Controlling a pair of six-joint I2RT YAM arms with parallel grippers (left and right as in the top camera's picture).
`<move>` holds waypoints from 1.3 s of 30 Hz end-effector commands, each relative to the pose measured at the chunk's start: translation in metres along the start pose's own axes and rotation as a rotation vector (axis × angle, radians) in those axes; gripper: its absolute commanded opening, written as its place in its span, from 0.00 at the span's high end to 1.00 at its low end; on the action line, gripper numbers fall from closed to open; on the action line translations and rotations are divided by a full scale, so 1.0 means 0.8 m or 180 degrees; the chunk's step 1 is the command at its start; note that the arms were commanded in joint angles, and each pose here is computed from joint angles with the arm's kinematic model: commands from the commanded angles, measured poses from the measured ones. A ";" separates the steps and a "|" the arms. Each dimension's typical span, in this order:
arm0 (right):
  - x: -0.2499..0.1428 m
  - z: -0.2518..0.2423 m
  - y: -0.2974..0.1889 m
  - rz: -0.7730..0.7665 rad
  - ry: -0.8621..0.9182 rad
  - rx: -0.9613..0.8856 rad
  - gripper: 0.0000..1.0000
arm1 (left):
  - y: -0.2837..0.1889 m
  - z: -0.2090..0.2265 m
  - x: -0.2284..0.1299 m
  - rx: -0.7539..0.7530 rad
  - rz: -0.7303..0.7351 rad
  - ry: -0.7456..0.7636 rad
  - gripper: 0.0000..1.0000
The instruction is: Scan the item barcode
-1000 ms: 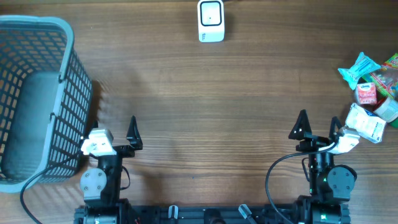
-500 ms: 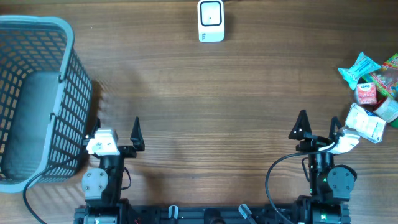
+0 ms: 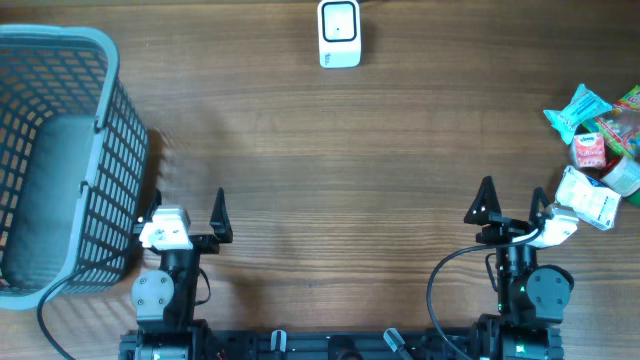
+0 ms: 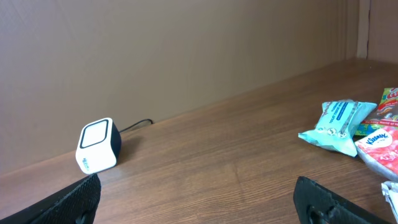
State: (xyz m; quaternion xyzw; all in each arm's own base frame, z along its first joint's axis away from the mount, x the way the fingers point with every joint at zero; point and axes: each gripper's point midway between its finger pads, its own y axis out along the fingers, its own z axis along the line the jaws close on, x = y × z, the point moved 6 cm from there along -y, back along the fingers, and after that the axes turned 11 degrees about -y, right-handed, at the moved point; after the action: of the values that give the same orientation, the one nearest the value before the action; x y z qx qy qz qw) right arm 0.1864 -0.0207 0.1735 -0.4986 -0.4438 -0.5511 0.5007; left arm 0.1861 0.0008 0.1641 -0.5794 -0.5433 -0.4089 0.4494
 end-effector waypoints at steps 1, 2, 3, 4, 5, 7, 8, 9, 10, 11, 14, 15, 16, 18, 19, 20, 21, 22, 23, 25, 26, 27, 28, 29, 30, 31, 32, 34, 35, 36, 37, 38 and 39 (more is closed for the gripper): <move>0.003 -0.002 -0.001 -0.0047 -0.0046 -0.0046 0.00 | 0.001 -0.002 -0.004 -0.0051 0.0005 0.0062 0.00; 0.003 -0.001 -0.001 -0.0047 -0.0150 -0.0041 0.00 | 0.001 -0.002 -0.004 -0.0051 0.0005 0.0062 0.00; 0.003 0.000 0.000 -0.0043 -0.0343 -0.0006 0.00 | 0.001 -0.002 -0.004 -0.0051 0.0005 0.0062 0.00; 0.002 0.004 -0.001 -0.0038 -0.0609 0.0087 0.00 | 0.001 -0.002 -0.004 -0.0051 0.0005 0.0062 0.00; 0.002 0.009 -0.001 -0.0052 -0.0767 0.0200 0.01 | 0.001 -0.002 -0.004 -0.0051 0.0005 0.0062 0.00; 0.001 0.019 -0.002 -0.0074 -0.1114 0.0413 0.00 | 0.001 -0.002 -0.004 -0.0052 0.0003 0.0062 0.00; 0.000 0.019 -0.001 -0.0069 -0.1139 0.0410 0.00 | 0.001 -0.002 -0.004 -0.0052 0.0003 0.0062 0.00; 0.000 0.018 -0.001 -0.0061 -0.1179 0.0401 0.00 | 0.001 -0.002 -0.004 -0.0052 0.0003 0.0062 0.00; -0.001 0.018 -0.001 -0.0051 -0.1213 0.0399 0.00 | 0.001 -0.002 -0.004 -0.0051 0.0005 0.0062 0.00; -0.002 0.017 0.000 -0.0038 -0.1209 0.0378 0.00 | 0.001 -0.002 -0.004 -0.0052 0.0003 0.0062 0.00; -0.002 0.017 0.000 -0.0037 -0.1207 0.0381 0.00 | 0.001 -0.002 -0.004 -0.0052 0.0003 0.0062 0.00; -0.002 0.017 0.000 -0.0037 -0.1207 0.0381 0.01 | 0.001 -0.002 -0.004 -0.0052 0.0003 0.0062 0.00; -0.002 0.017 0.000 -0.0037 -0.1206 0.0379 0.00 | 0.001 -0.002 -0.004 -0.0051 0.0005 0.0062 0.00; -0.002 0.017 0.000 -0.0037 -0.1209 0.0381 0.00 | 0.001 -0.002 -0.004 -0.0051 0.0005 0.0062 0.00; -0.002 0.017 0.000 -0.0037 -0.1207 0.0381 0.00 | 0.001 -0.002 -0.004 -0.0052 0.0003 0.0062 0.00; -0.002 0.017 0.000 -0.0037 -0.1207 0.0381 0.00 | 0.001 -0.002 -0.004 -0.0051 0.0005 0.0062 0.00; -0.002 0.017 0.000 -0.0037 -0.1207 0.0381 0.00 | 0.001 -0.002 -0.004 -0.0051 0.0005 0.0062 0.00; -0.002 0.017 0.000 -0.0037 -0.1206 0.0381 0.00 | 0.001 -0.002 -0.004 -0.0051 0.0007 0.0062 0.00; -0.002 0.017 0.000 -0.0037 -0.1207 0.0381 0.00 | 0.001 -0.002 -0.004 -0.0051 0.0007 0.0062 0.00; -0.002 0.017 0.000 -0.0037 -0.1207 0.0381 0.00 | 0.001 -0.002 -0.004 -0.0051 0.0007 0.0062 0.00; -0.002 0.017 0.000 -0.0037 -0.1207 0.0381 0.00 | 0.001 -0.002 -0.004 -0.0051 0.0007 0.0062 0.00; -0.002 0.017 0.000 -0.0037 -0.1207 0.0381 0.00 | 0.001 -0.002 -0.004 -0.0051 0.0007 0.0062 0.00; -0.002 0.017 0.000 -0.0037 -0.1209 0.0381 0.00 | 0.001 -0.002 -0.004 -0.0051 0.0007 0.0062 0.00; -0.002 0.017 0.000 -0.0037 -0.1207 0.0381 0.00 | 0.001 -0.002 -0.004 -0.0051 0.0007 0.0062 0.00; -0.002 0.017 0.000 -0.0037 -0.1207 0.0381 0.00 | 0.001 -0.002 -0.004 -0.0051 0.0007 0.0062 0.00; -0.002 0.017 0.000 -0.0037 -0.1207 0.0379 0.00 | 0.001 -0.002 -0.004 -0.0051 0.0007 0.0062 0.00; -0.002 0.017 0.000 -0.0037 -0.1207 0.0381 0.00 | 0.001 -0.002 -0.004 -0.0051 0.0007 0.0062 0.00; -0.002 0.017 0.000 -0.0037 -0.1207 0.0381 0.01 | 0.001 -0.002 -0.004 -0.0051 0.0007 0.0062 0.00; -0.002 0.017 0.000 -0.0037 -0.1207 0.0381 0.00 | 0.001 -0.002 -0.004 -0.0051 0.0007 0.0062 0.00; -0.002 0.017 0.000 -0.0037 -0.1207 0.0381 0.00 | 0.001 -0.002 -0.004 -0.0051 0.0007 0.0062 0.00; -0.002 0.017 0.000 -0.0037 -0.1209 0.0381 0.00 | 0.001 -0.002 -0.004 -0.0051 0.0007 0.0062 0.00; -0.002 0.017 0.000 -0.0037 -0.1207 0.0381 0.00 | 0.001 -0.002 -0.004 -0.0051 0.0007 0.0062 0.00; -0.002 0.017 0.000 -0.0037 -0.1207 0.0381 0.01 | 0.001 -0.002 -0.004 -0.0051 0.0007 0.0062 0.00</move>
State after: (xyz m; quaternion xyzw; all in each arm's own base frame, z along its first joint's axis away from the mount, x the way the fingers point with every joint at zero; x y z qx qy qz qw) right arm 0.1871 -0.0097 0.1739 -0.5629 -0.5558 -0.4317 0.4335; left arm 0.1861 0.0008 0.1641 -0.5788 -0.5427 -0.4097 0.4501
